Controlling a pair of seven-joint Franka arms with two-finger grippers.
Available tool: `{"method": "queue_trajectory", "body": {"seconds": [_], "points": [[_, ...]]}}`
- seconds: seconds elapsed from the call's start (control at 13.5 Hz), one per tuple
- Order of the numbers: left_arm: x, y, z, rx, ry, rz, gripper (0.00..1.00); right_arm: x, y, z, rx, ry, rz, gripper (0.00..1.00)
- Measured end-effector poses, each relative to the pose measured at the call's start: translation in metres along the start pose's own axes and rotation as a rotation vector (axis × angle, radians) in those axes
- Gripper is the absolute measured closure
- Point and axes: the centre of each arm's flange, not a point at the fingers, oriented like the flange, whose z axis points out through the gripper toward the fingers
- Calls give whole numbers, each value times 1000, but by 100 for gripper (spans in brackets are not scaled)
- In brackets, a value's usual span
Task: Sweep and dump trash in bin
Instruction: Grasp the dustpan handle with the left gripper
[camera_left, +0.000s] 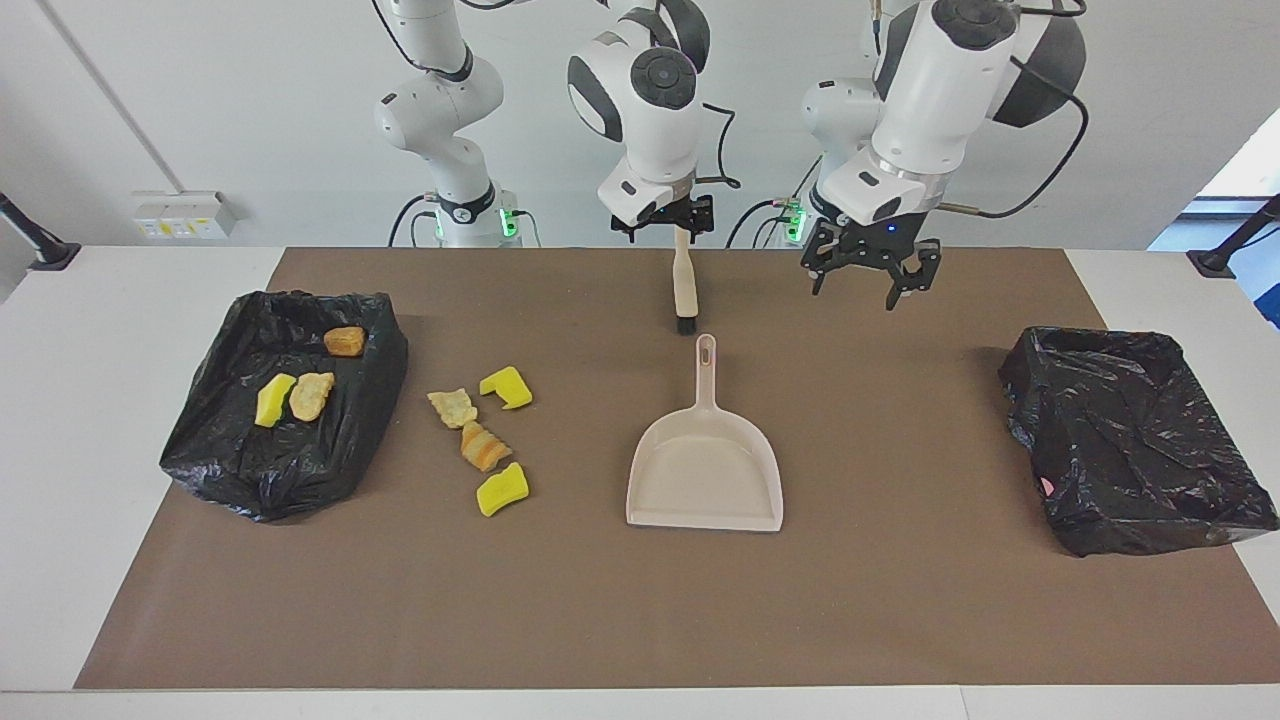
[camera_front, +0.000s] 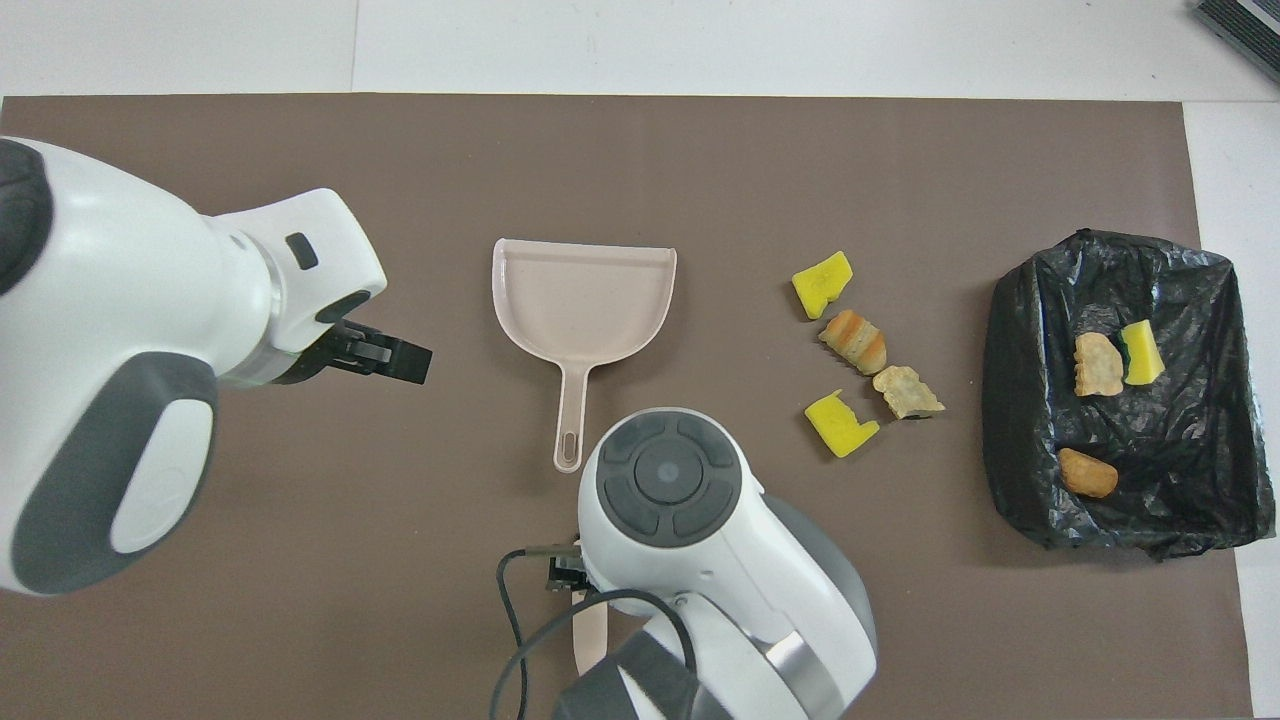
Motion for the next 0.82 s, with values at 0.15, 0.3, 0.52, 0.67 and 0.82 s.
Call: {"method": "queue_trajectory", "body": {"seconds": [0.15, 0.3, 0.52, 0.67, 0.82], "points": [[3, 19, 21, -9, -6, -2, 0, -26, 14, 31, 26, -34, 10, 0], [9, 43, 48, -26, -12, 7, 0, -48, 17, 60, 30, -41, 44, 0], [9, 79, 97, -51, -30, 19, 0, -72, 2, 88, 43, -29, 68, 0], [7, 94, 126, -64, -47, 10, 0, -86, -8, 107, 50, -13, 67, 0], [6, 103, 150, -52, -60, 18, 0, -103, -21, 136, 51, 13, 61, 0]]}}
